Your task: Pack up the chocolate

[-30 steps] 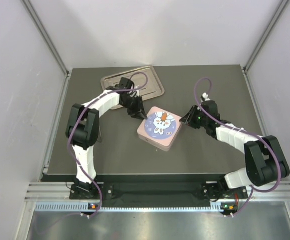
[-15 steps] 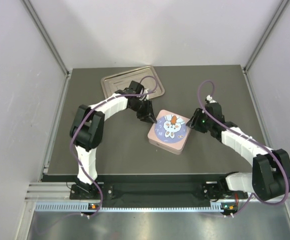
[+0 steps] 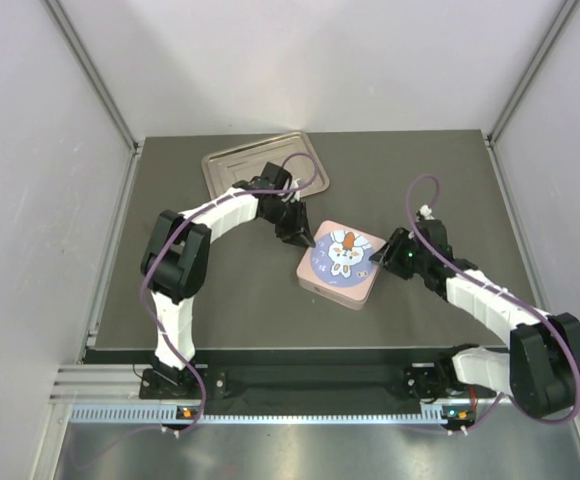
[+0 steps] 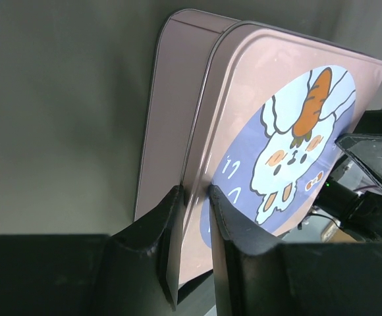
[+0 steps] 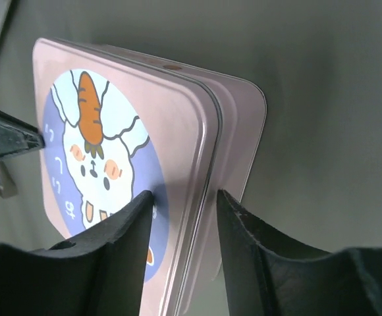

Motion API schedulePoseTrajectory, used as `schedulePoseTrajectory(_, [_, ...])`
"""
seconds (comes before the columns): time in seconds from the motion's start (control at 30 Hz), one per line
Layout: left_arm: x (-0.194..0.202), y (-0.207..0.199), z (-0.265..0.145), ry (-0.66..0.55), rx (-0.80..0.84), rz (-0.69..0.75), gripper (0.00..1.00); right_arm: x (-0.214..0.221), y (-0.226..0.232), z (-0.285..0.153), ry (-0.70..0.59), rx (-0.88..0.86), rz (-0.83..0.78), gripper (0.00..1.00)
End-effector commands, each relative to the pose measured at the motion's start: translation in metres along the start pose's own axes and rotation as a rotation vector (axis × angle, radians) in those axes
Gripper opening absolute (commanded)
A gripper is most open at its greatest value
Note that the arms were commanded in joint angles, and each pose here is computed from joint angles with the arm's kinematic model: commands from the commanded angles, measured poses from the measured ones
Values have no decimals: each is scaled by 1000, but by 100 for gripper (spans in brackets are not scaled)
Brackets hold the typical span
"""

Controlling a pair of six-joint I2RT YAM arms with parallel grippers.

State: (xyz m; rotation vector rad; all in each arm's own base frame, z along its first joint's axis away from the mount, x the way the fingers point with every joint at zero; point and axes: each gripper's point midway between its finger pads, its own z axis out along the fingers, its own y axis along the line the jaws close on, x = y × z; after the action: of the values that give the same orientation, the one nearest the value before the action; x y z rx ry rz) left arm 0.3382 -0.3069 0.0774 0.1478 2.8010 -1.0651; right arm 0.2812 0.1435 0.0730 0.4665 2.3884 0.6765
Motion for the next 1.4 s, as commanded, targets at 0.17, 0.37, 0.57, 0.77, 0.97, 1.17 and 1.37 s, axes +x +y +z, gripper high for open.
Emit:
schedulePoseTrajectory(0.17, [21,-20,19,14,19,29,26,22,4,4,-50,-171,94,22])
schedulePoseTrajectory(0.37, [33,-18,31,32,16,22,26,45,-25,10,-45,-129,158,10])
schedulePoseTrajectory(0.57, [34,-13,34,34,-2,18,26,58,-53,14,-46,-51,214,7])
schedulePoseTrajectory(0.77, [33,-13,34,35,-4,22,29,63,-69,15,-42,15,209,8])
schedulePoseTrajectory(0.97, [-1,-30,11,-37,-32,66,46,39,-64,6,-109,54,158,9])
schedulePoseTrajectory(1.17, [-50,-40,-36,-177,-112,108,52,38,-59,11,-105,22,160,3])
schedulePoseTrajectory(1.37, [-43,-80,-53,-202,-1,157,43,37,-53,13,-111,-10,157,2])
